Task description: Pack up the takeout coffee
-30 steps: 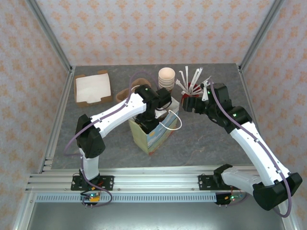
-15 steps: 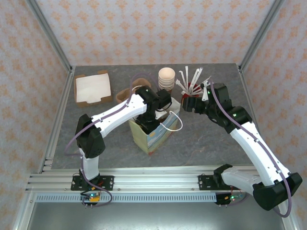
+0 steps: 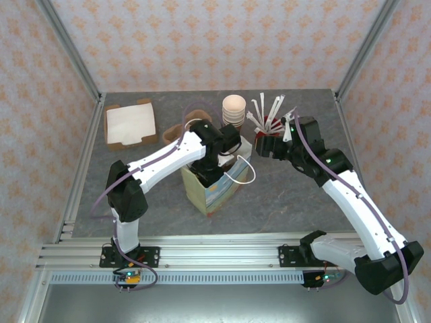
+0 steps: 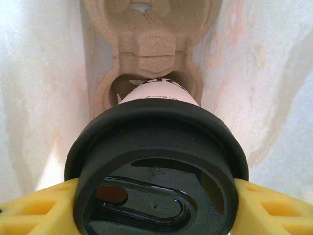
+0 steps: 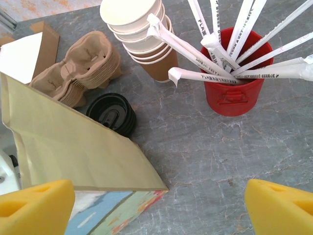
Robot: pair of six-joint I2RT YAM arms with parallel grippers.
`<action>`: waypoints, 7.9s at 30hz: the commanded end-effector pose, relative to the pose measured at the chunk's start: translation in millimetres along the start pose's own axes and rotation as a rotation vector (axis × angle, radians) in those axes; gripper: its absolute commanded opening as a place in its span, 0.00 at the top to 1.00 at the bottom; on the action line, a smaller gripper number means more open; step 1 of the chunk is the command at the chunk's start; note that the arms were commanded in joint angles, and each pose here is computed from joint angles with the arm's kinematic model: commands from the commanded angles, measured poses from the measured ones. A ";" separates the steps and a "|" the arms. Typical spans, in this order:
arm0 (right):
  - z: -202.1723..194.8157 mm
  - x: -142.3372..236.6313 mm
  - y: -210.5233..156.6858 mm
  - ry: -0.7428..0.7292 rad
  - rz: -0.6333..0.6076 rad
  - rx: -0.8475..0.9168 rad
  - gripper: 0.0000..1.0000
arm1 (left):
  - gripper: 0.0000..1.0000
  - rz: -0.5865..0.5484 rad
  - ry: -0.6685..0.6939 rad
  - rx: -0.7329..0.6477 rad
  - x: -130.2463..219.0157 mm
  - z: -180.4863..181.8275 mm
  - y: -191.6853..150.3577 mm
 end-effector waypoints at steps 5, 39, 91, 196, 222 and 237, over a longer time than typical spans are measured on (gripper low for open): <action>1.5 6.1 7.3 0.012 -0.018 -0.016 0.09 | 0.62 0.005 0.057 0.006 3.9 6.6 -1.0; 3.5 7.7 11.0 0.019 -0.011 -0.008 0.10 | 0.63 0.037 0.051 -0.010 -12.3 4.7 2.3; 17.1 14.8 16.4 0.132 0.004 -0.011 0.12 | 0.63 -0.004 0.053 0.012 8.3 7.2 -3.7; 16.8 6.9 14.5 0.132 0.031 -0.019 0.12 | 0.64 -0.031 0.065 -0.096 11.2 14.8 -4.4; 17.8 6.9 13.5 0.138 0.035 -0.022 0.12 | 0.64 0.007 0.043 -0.120 -14.0 17.0 -2.2; 17.6 5.0 12.7 0.138 0.039 -0.026 0.13 | 0.65 0.042 0.034 -0.112 -25.4 14.9 1.1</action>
Point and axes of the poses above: each hand's point on the last joint's axis, 136 mm out from that joint toward the fingers, its own x axis back along the fingers, its own z axis along the line the jaws close on, y = z × x, the point moved 7 cm from there along x, back along the fingers, and after that the axes turned 7 degrees about x, right-handed, at the moved point
